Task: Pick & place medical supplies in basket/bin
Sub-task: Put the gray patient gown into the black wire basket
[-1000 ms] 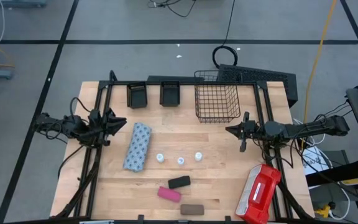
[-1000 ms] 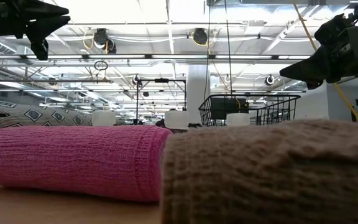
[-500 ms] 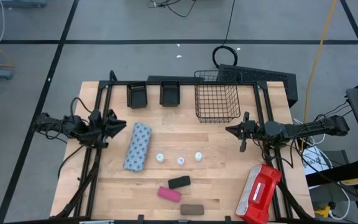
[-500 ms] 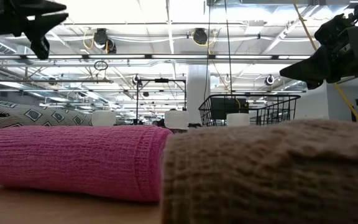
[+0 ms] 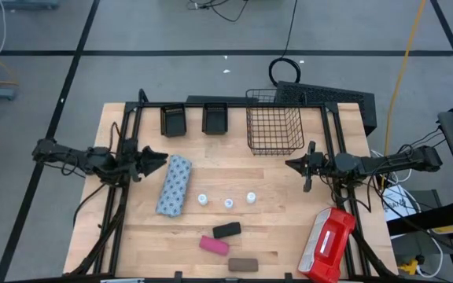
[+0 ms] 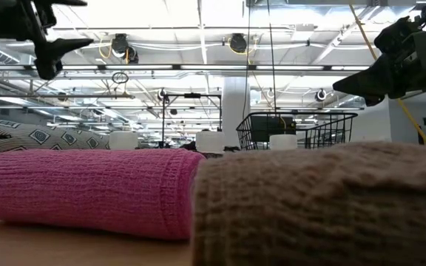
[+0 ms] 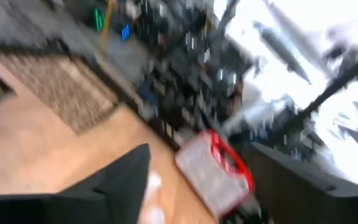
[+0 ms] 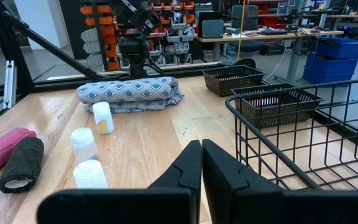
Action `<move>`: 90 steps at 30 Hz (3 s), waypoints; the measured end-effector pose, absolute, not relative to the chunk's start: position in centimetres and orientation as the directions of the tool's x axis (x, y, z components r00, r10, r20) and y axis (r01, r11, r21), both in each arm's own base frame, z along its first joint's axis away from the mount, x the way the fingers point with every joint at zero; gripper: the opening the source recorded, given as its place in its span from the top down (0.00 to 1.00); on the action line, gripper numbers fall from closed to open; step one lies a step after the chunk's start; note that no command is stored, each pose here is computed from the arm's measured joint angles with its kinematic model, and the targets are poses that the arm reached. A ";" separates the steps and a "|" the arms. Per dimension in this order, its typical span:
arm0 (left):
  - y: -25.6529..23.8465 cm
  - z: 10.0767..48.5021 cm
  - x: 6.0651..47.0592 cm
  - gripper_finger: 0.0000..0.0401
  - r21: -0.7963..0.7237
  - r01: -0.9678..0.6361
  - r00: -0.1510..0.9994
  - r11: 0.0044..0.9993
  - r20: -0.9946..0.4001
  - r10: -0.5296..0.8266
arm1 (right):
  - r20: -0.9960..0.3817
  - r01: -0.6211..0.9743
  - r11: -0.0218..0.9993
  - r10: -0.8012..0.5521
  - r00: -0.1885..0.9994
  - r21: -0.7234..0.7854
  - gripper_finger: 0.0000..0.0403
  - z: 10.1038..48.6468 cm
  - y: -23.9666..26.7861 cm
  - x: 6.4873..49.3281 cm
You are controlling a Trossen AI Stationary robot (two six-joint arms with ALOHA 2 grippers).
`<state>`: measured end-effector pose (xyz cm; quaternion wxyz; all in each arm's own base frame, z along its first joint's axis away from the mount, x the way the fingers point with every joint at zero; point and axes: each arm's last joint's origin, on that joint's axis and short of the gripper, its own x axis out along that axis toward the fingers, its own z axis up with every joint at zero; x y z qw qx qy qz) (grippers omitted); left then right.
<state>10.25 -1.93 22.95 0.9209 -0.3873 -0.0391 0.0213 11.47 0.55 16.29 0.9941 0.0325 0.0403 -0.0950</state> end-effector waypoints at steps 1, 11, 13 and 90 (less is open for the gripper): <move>-2.0 23.3 10.4 0.24 -0.719 -0.019 0.999 0.694 0.015 0.042 | -0.086 0.192 0.980 -0.186 0.979 0.057 0.99 16.3 0.5 11.5; -2.3 21.9 10.6 0.13 -0.658 -0.559 0.773 0.506 -0.633 0.031 | -0.086 0.192 0.980 -0.186 0.979 0.057 0.99 16.3 0.5 11.5; -2.5 20.7 10.8 0.13 -0.619 -0.641 0.697 0.454 -0.717 0.008 | -0.086 0.192 0.980 -0.186 0.979 0.057 0.99 16.3 0.5 11.5; -4.8 23.0 18.0 0.77 -0.569 -0.268 0.947 0.778 -0.304 0.104 | -0.086 0.192 0.980 -0.186 0.979 0.057 0.99 16.3 0.5 11.5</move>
